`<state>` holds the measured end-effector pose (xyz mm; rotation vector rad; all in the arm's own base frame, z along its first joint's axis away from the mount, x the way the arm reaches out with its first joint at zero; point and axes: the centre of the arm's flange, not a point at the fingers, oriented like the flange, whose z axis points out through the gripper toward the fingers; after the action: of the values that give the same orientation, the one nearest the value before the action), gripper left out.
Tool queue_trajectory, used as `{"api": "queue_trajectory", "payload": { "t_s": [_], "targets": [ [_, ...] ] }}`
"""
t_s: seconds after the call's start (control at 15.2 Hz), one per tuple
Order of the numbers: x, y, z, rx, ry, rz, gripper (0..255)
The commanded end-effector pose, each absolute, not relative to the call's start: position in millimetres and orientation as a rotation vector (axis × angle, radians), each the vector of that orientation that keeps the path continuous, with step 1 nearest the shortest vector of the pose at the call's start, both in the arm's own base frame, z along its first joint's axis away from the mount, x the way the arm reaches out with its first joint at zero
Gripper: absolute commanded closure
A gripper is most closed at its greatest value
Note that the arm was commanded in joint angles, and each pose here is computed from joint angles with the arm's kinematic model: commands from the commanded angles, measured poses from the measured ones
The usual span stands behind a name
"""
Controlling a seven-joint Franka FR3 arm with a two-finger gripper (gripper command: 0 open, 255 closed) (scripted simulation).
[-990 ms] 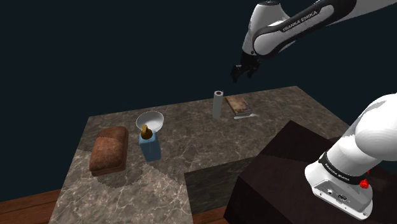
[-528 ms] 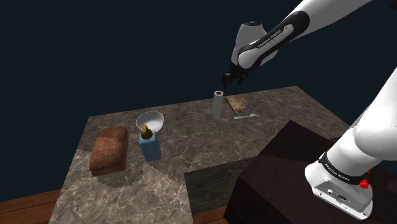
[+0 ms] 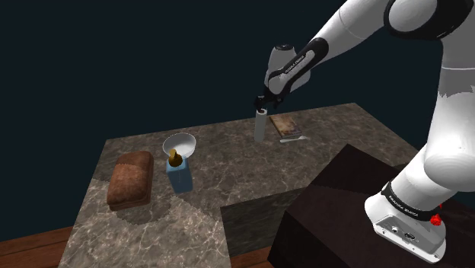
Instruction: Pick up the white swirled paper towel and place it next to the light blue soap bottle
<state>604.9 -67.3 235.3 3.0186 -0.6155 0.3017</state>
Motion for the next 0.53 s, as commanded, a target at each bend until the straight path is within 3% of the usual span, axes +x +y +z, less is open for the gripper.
{"api": "queue_trajectory", "payload": {
  "t_s": [0.0,0.46],
  "targets": [
    [622.6,-71.3,215.3,3.014,-0.647,0.306,0],
    [629.4,-74.4,179.1,3.014,-0.647,0.306,0]
  ]
}}
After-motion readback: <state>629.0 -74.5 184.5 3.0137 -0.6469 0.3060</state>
